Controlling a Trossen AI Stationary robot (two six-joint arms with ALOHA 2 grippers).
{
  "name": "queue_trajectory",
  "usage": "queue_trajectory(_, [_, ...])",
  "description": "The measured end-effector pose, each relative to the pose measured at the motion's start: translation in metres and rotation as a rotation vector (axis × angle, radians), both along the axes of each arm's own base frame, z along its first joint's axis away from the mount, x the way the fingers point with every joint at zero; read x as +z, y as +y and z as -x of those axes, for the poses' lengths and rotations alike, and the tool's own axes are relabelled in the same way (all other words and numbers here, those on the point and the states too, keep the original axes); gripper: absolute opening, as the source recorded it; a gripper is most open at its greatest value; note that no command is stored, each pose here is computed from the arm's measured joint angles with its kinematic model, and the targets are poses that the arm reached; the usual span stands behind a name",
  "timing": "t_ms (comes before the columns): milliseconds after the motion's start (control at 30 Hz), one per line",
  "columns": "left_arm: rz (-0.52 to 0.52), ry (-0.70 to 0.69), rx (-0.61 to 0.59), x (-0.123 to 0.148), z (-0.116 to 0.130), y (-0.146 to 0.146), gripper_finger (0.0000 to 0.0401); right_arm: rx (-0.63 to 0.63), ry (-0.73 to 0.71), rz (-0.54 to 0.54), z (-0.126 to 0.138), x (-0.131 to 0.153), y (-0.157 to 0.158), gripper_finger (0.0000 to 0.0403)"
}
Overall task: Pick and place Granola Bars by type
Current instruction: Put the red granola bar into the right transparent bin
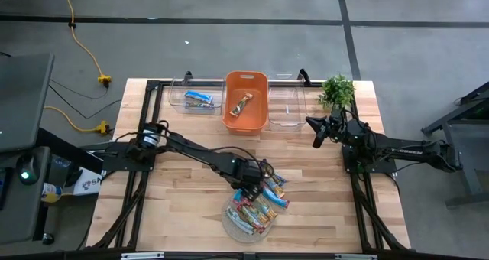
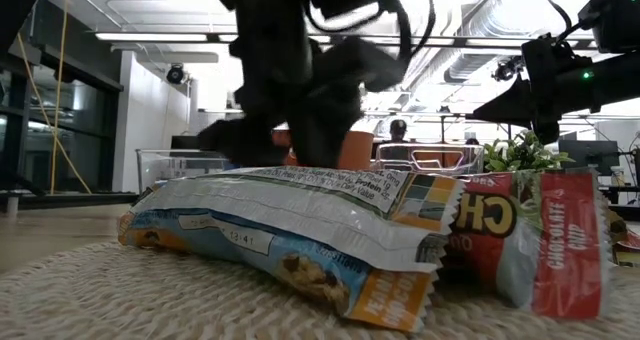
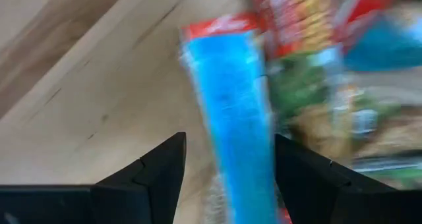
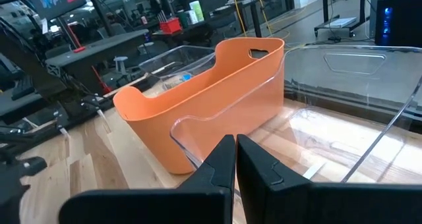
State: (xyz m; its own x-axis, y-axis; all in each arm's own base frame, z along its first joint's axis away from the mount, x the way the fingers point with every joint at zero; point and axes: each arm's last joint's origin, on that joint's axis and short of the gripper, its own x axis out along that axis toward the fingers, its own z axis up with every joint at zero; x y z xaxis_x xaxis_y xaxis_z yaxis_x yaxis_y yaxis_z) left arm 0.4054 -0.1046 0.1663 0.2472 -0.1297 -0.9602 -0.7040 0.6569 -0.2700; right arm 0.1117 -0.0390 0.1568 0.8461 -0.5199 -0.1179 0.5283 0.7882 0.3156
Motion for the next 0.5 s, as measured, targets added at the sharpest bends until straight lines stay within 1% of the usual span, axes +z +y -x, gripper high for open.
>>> queue_trajectory(100, [0.013,-0.001,-0.01,-0.005,-0.003,-0.001,0.0214,0.0,0.002,0.0,0.0,0.0,0.0,0.0])
queue_trajectory(200, [0.013,0.034,-0.023,-0.011,-0.002,-0.001,0.0214,0.0,0.0,0.0,0.0,0.0,0.0,0.0])
queue_trajectory(333, [0.012,0.04,-0.023,-0.013,-0.002,-0.001,0.0209,0.0,0.0,0.0,0.0,0.0,0.0,0.0])
queue_trajectory(400, [0.01,0.044,-0.025,-0.013,-0.002,-0.001,0.0197,0.002,0.0,0.0,0.0,0.0,0.0,0.0])
queue_trajectory(500, [0.008,0.051,-0.033,-0.014,-0.001,-0.001,0.0167,0.0,0.0,0.0,0.0,0.0,0.0,0.0])
